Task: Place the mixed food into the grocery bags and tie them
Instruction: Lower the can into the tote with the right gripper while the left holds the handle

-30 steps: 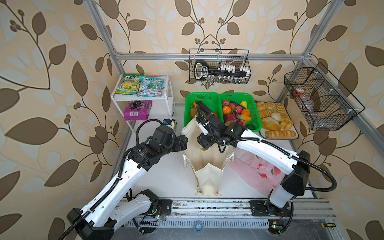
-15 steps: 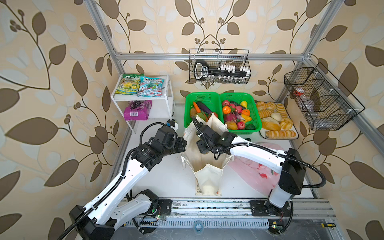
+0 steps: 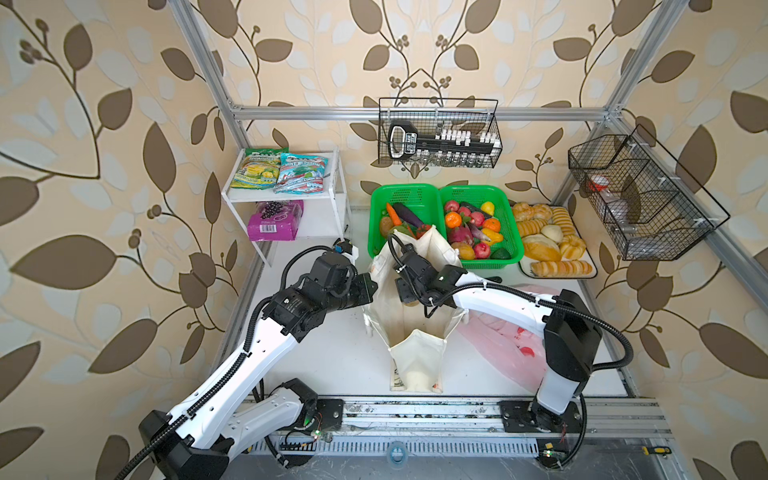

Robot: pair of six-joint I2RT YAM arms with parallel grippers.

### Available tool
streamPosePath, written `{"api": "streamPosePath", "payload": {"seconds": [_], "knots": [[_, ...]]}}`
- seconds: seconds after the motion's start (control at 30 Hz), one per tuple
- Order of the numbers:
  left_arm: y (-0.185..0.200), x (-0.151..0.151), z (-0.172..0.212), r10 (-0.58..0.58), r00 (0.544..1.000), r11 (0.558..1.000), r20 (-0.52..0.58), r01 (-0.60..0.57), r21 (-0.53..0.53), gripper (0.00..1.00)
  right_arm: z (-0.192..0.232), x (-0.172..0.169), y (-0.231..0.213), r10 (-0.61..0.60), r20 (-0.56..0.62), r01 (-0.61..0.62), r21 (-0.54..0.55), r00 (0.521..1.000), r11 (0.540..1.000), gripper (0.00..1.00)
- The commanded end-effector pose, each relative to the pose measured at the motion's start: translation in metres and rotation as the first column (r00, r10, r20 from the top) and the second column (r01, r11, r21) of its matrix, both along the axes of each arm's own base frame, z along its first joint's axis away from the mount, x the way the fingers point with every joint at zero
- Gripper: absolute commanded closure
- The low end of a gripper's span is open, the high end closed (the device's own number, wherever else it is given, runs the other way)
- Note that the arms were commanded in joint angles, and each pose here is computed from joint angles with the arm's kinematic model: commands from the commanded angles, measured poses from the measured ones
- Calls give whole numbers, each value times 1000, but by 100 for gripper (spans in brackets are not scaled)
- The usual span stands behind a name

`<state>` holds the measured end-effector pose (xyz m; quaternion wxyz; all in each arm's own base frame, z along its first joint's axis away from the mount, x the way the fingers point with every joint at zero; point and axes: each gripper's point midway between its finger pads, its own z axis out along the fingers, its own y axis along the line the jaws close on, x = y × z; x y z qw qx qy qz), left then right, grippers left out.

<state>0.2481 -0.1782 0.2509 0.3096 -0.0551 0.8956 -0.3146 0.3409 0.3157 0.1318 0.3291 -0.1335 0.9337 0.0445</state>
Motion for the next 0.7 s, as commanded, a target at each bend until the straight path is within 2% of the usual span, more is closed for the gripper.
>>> {"api": "streamPosePath", "payload": {"seconds": [0.0, 0.67], "knots": [[-3, 1, 19, -7, 998, 999, 57, 9, -45, 96, 3, 16, 5, -59, 45, 57, 49, 997, 997, 77], [-1, 2, 17, -3, 999, 1000, 49, 4, -24, 97, -63, 2, 2, -46, -70, 46, -1, 997, 999, 77]]}}
